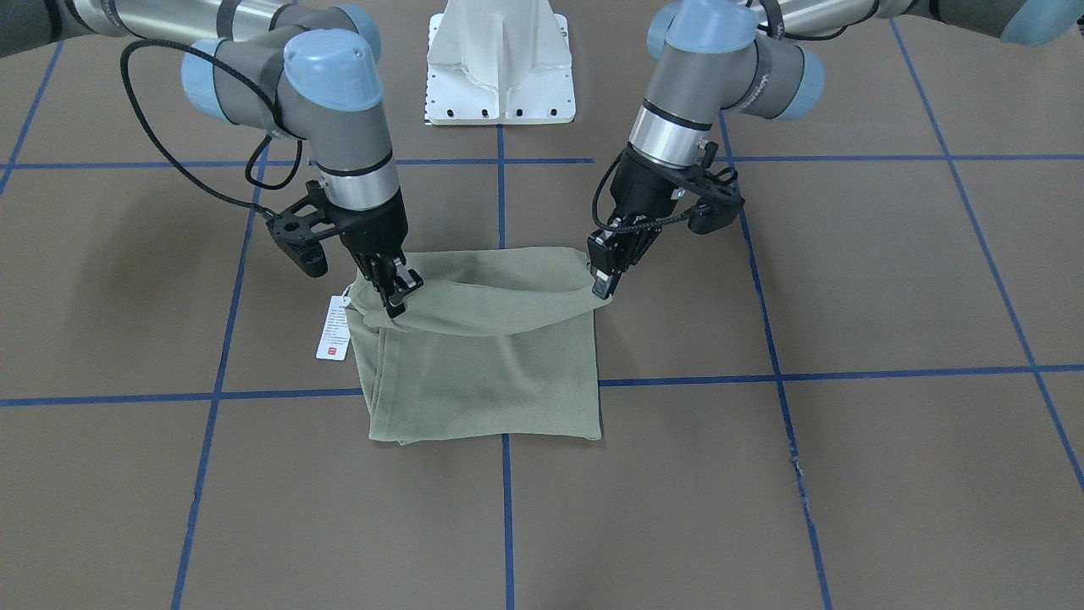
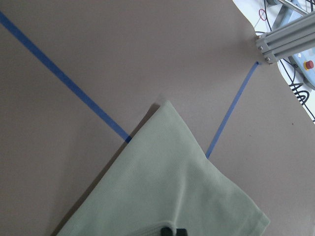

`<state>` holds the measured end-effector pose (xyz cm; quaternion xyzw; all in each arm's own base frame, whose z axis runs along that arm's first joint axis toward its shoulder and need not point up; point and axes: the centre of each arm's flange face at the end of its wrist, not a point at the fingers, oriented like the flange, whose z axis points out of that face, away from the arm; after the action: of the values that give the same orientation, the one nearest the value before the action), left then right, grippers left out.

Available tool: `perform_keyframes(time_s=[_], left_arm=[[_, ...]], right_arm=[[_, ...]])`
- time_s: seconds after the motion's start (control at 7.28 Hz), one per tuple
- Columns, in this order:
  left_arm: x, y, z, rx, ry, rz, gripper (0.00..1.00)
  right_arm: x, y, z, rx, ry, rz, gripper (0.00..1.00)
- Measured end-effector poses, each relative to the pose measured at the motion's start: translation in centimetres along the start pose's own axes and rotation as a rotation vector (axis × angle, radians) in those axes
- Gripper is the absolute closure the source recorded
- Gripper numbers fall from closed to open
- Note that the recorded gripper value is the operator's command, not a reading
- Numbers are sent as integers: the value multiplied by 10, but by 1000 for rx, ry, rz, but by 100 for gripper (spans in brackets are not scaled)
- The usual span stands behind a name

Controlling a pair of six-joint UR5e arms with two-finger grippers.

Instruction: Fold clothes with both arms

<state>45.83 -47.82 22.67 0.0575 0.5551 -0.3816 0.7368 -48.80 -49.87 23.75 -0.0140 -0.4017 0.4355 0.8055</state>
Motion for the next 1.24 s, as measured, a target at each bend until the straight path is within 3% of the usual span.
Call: perform_keyframes(time_s=[0.14, 0.27, 0.55, 0.82, 1.1, 1.24], left_arm=[[-2, -13, 26, 17, 4, 22, 53], [0, -27, 57, 37, 7, 58, 38], [0, -71, 105, 103, 62, 188, 38], [3, -108, 109, 149, 88, 245, 40], [7, -122, 95, 93, 97, 252, 43], [2, -134, 77, 39, 100, 258, 45]], right_arm=[[-10, -9, 22, 6, 7, -20, 29], [-19, -21, 43, 0, 20, -65, 0], [-49, -60, 67, -10, 48, -231, 0], [-60, -114, 66, -22, 60, -373, 0], [-52, -142, 65, -26, 68, -449, 1], [-47, -138, 62, -35, 59, -464, 89]])
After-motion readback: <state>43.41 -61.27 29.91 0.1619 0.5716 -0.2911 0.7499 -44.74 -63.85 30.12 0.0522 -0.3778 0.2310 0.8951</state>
